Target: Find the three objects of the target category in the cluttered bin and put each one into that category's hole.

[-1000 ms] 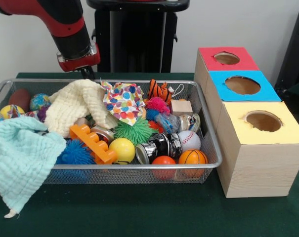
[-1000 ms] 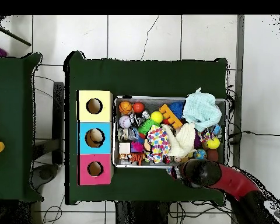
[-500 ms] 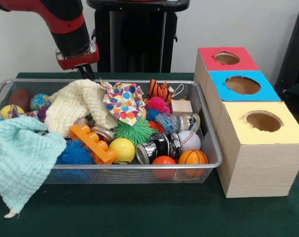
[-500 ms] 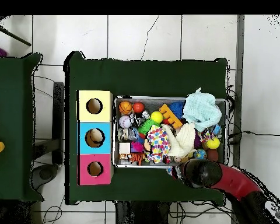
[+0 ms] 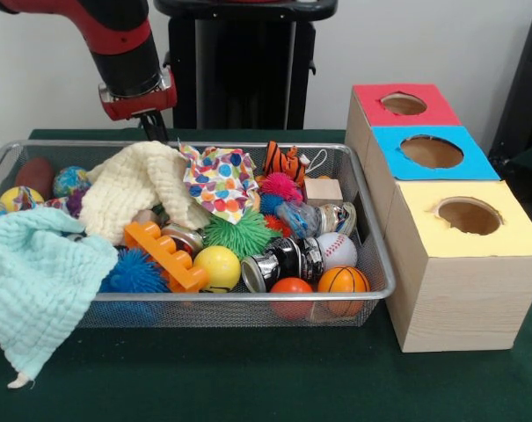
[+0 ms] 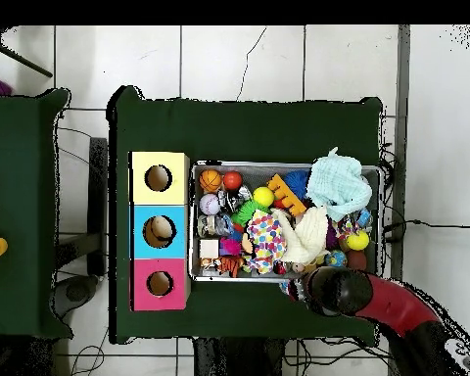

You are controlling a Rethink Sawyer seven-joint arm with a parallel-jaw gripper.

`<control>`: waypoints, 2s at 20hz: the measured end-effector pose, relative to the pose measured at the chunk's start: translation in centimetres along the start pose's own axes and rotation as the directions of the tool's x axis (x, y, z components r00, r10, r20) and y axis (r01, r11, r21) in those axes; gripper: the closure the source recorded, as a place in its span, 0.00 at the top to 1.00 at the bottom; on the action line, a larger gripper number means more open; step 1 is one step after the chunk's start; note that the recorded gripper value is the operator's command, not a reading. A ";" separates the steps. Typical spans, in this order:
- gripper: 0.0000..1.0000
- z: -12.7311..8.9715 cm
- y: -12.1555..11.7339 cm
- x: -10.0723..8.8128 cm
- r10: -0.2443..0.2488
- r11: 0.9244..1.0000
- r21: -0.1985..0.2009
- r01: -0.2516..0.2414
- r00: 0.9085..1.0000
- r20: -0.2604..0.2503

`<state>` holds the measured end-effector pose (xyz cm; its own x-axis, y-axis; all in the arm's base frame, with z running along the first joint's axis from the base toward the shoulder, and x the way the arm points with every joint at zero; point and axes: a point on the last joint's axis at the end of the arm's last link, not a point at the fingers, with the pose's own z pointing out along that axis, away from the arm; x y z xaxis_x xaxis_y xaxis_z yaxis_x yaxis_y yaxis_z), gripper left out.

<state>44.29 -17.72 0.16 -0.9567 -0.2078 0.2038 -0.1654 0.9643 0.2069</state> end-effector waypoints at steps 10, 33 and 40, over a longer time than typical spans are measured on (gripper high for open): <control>0.00 0.0 -0.1 -0.1 0.000 1.000 -0.006 0.000 1.000 -0.009; 0.00 -0.1 -1.0 -1.1 -0.002 0.997 -0.075 -0.004 0.996 -0.091; 0.00 -0.5 -0.9 -1.4 -0.040 0.997 -0.071 0.033 0.994 -0.105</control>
<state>45.90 -18.33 0.17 -0.9189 -0.2623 0.2946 -0.1791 0.9429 0.2808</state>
